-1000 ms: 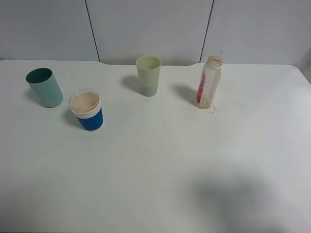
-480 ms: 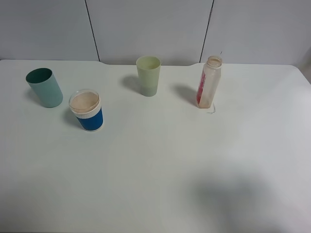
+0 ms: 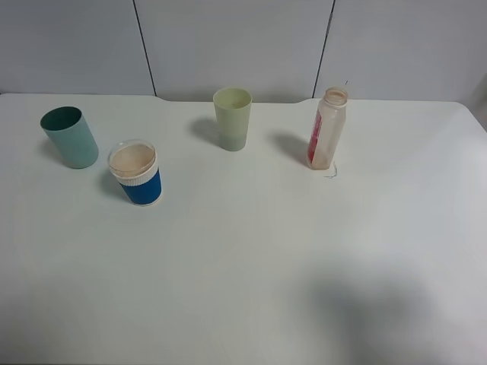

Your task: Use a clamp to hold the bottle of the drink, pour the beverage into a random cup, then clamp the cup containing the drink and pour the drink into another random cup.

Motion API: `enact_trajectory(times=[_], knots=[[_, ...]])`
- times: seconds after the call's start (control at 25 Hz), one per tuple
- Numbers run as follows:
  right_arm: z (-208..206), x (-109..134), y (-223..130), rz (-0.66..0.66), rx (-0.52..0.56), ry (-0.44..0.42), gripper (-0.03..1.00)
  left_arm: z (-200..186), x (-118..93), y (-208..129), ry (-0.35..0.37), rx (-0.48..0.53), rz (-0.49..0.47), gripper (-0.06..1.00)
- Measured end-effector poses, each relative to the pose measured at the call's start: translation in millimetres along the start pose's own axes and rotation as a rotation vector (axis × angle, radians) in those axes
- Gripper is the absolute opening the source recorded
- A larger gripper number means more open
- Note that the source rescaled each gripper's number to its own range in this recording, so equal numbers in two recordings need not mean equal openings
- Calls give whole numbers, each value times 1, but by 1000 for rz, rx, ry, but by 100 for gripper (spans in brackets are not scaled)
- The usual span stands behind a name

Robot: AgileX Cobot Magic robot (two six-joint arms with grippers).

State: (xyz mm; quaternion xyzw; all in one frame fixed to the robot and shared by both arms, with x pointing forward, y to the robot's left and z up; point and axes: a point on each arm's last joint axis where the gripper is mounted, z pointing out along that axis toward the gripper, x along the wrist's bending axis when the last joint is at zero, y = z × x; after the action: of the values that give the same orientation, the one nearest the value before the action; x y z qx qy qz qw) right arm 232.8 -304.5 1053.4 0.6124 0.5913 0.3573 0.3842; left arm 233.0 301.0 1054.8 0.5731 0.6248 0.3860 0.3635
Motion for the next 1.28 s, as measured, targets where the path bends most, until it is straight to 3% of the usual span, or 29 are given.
enact_trajectory(times=[0.16,1.28], knots=[[0,0,0,19,1,-39,98,0,0,0,0,0,0,100],[0,0,0,19,1,-38,98,0,0,0,0,0,0,100]])
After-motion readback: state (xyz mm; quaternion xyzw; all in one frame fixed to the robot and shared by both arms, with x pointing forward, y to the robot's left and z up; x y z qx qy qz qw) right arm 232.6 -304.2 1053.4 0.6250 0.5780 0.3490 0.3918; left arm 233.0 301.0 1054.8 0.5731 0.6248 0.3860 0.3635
